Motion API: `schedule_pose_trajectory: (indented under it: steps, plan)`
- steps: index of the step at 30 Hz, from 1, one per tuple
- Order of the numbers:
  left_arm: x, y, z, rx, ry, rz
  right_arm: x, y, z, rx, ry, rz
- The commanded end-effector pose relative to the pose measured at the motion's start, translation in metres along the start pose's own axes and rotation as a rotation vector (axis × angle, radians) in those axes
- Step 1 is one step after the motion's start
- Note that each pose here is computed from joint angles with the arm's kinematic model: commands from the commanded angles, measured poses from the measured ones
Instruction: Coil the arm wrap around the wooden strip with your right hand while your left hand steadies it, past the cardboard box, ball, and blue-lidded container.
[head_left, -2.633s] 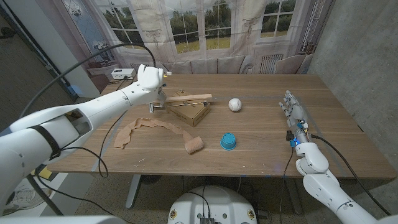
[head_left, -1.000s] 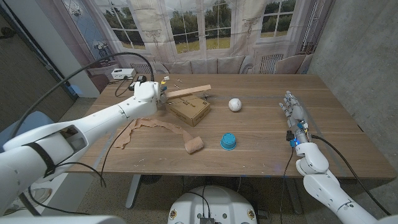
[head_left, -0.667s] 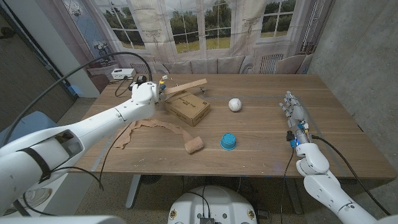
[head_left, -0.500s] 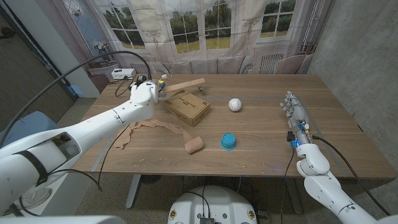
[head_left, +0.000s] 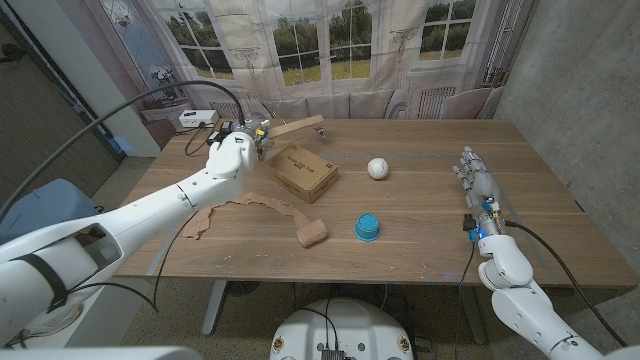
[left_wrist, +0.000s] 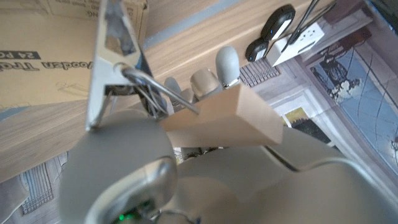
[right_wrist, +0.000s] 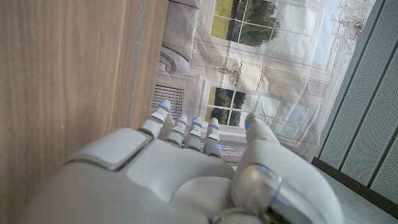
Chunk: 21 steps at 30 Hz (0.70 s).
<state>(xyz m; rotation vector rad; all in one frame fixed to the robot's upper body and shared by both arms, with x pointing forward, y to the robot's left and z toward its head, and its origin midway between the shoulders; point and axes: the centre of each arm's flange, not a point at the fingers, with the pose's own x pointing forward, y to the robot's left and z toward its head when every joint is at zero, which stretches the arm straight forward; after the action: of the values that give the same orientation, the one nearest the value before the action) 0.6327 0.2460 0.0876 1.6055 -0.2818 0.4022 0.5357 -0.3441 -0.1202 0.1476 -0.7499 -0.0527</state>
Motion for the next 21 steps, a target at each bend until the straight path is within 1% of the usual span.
schedule_pose_trajectory:
  steps: [1,10,18,21]
  plan:
    - [-0.024,0.007,0.014,0.057,-0.117,0.246,-0.017,0.001,0.006,-0.018,-0.015,-0.012]
    - [-0.035,0.013,0.013,0.048,-0.182,0.343,-0.028,0.002,0.006,-0.014,-0.018,-0.02]
    - [-0.039,0.017,0.011,0.038,-0.216,0.33,-0.037,0.002,0.007,-0.011,-0.022,-0.029]
    - [-0.04,0.019,0.012,0.043,-0.22,0.322,-0.038,0.002,0.008,-0.006,-0.025,-0.033]
